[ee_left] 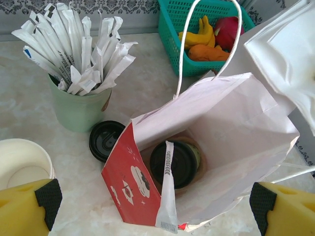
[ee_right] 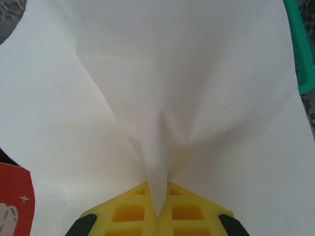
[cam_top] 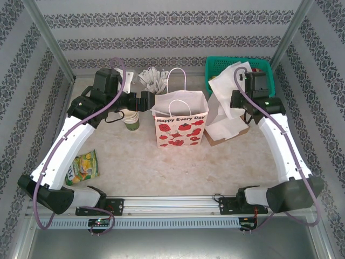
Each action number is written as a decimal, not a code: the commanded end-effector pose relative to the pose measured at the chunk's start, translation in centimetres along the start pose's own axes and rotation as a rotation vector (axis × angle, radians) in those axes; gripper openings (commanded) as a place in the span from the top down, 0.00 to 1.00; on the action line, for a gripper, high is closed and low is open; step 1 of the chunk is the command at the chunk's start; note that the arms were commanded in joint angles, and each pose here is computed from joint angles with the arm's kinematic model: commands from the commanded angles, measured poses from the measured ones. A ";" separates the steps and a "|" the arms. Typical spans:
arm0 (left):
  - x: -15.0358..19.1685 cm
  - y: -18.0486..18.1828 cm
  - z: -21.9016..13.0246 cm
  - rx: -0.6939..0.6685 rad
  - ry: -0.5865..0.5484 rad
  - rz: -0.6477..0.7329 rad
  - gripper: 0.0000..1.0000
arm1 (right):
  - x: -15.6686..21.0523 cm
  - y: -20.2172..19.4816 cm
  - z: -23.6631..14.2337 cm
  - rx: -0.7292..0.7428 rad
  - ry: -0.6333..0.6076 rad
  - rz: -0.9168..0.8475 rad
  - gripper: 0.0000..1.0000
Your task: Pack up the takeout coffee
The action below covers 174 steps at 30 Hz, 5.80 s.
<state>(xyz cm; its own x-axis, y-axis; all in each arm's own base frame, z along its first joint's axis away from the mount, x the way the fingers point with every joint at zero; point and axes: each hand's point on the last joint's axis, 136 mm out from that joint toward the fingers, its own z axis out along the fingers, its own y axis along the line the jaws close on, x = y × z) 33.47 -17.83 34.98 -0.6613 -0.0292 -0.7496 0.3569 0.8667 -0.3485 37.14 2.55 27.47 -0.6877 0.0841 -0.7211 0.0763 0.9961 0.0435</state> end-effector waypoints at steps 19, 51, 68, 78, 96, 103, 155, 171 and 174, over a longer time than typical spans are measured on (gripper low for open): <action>0.1 0.3 1.1 0.007 0.004 -0.009 0.00 | 11.4 -0.4 8.3 0.009 0.476 0.023 0.40; 1.4 1.7 2.6 -0.042 0.039 0.038 0.00 | 15.0 -5.8 10.4 -0.073 0.305 0.932 0.34; -0.3 1.0 1.6 -0.020 -0.051 0.116 0.00 | 2.4 -2.9 -4.4 -0.334 -0.126 0.775 1.00; -0.2 2.7 4.4 -0.100 -0.009 0.069 0.00 | -7.4 3.5 -16.6 -0.590 -0.325 0.837 1.00; 1.2 0.9 4.2 0.013 0.006 -0.031 0.01 | -11.1 18.2 -20.2 -0.757 -0.353 0.682 1.00; 1.6 1.8 3.2 -0.043 -0.002 -0.103 0.22 | -6.4 19.8 -13.4 -0.665 -0.270 0.884 1.00; 4.5 -3.5 7.3 0.169 0.158 0.278 0.20 | 0.1 21.0 -6.7 -0.467 0.136 -0.076 0.43; 4.9 -2.6 8.6 0.079 0.164 0.331 0.17 | 7.4 21.0 -2.1 -0.533 0.297 -0.317 0.98; 5.2 -2.6 8.7 0.082 0.164 0.332 0.16 | 8.6 21.1 -1.1 -0.540 0.346 -0.385 0.97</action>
<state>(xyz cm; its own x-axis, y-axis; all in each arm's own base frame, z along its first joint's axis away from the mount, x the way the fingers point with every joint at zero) 35.16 -24.76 27.25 -0.6102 0.3116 -0.7285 0.6082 0.7734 -0.1786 32.56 23.81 24.17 -0.8122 -0.2517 -0.5263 -0.4252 0.8731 0.2386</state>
